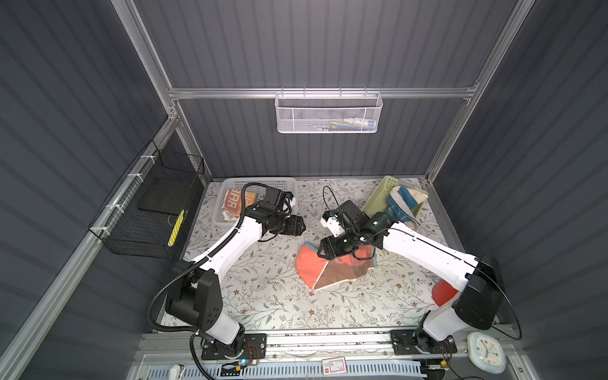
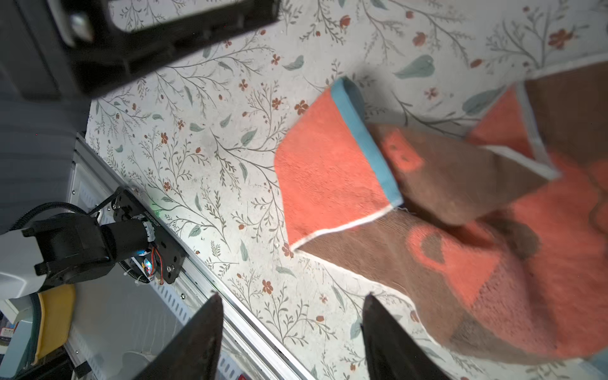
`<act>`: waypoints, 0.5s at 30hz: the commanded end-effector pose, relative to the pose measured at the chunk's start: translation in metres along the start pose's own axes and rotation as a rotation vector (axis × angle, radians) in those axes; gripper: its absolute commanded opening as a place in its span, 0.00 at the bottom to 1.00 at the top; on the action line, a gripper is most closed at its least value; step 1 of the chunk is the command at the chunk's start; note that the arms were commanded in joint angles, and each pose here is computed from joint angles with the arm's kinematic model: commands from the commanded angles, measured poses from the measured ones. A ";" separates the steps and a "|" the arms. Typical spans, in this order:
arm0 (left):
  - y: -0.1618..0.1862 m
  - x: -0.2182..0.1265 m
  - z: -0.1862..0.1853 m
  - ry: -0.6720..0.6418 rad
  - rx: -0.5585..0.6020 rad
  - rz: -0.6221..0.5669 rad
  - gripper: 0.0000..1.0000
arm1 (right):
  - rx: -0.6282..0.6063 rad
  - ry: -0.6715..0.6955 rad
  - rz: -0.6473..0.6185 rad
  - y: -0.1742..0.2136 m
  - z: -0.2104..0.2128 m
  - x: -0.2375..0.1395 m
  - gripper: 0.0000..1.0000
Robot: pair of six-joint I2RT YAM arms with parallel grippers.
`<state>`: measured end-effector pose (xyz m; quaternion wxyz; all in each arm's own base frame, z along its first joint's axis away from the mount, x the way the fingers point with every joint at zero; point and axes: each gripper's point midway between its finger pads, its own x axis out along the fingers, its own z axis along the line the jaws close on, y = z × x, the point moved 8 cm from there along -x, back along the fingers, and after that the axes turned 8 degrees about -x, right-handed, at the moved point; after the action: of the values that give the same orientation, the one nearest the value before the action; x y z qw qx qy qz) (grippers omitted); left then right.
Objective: Fold and stack the towels
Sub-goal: 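Lay the coral towel flat on the table with the right gripper, then grasp the towel's blue-trimmed edge nearest the robot with both grippers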
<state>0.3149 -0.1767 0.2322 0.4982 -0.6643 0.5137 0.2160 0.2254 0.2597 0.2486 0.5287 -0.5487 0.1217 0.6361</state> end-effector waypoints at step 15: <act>0.052 0.129 -0.036 -0.025 0.083 0.314 0.54 | 0.430 0.279 0.056 0.077 -0.099 0.030 0.68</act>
<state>0.3022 -0.2654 0.1247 0.4937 -0.5470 0.6186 0.2727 0.2179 0.1718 0.1598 0.5700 -0.5093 0.3385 0.5487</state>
